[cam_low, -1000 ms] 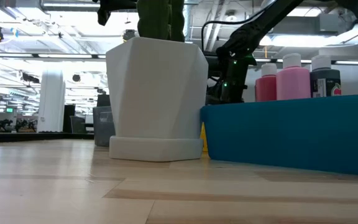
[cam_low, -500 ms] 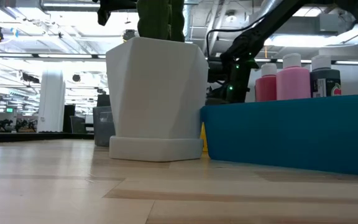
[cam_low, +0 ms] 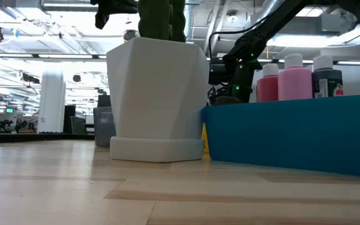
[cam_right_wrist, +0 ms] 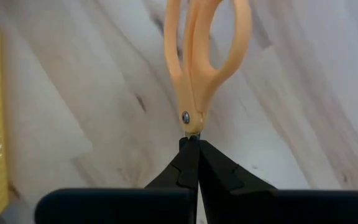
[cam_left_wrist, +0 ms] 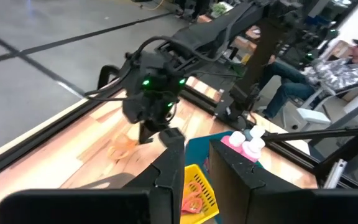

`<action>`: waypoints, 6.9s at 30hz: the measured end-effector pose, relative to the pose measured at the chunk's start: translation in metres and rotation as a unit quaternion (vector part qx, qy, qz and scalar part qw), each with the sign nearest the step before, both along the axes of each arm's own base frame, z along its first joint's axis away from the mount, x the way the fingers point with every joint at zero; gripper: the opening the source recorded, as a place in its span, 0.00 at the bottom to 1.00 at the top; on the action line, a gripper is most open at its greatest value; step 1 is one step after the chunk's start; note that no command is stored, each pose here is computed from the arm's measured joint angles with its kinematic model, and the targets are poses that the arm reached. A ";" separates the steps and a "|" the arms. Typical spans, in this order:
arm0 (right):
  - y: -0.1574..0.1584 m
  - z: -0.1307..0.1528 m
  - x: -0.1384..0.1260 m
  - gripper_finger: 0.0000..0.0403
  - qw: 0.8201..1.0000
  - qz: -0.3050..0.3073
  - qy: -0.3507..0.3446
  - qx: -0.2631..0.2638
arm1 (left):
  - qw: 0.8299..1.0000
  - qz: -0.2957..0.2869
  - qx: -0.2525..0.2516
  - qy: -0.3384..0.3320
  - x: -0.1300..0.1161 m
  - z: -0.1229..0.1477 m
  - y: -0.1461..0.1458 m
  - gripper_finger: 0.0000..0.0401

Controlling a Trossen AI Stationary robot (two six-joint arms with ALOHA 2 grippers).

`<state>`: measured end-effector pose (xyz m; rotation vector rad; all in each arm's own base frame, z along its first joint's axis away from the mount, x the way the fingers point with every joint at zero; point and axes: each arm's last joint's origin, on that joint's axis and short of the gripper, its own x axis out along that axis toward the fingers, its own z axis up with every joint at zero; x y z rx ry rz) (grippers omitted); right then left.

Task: Pick & Place Paint Supplies
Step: Put the yellow scissors into the yellow bin, then return to Home Position

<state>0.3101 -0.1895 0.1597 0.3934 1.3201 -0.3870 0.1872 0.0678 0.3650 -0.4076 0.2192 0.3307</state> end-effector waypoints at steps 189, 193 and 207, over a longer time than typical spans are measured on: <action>0.036 0.077 -0.125 0.00 0.936 -0.174 -0.303 -0.034 | 0.990 -0.056 0.007 0.129 -0.008 -0.020 -0.031 0.17; 0.042 0.072 -0.162 0.00 0.903 -0.210 -0.370 -0.058 | 0.990 -0.056 0.007 0.128 -0.008 -0.020 -0.031 0.17; 0.097 0.020 -0.189 0.00 0.842 -0.201 -0.489 -0.104 | 0.991 -0.031 0.014 0.130 -0.009 -0.020 -0.030 0.17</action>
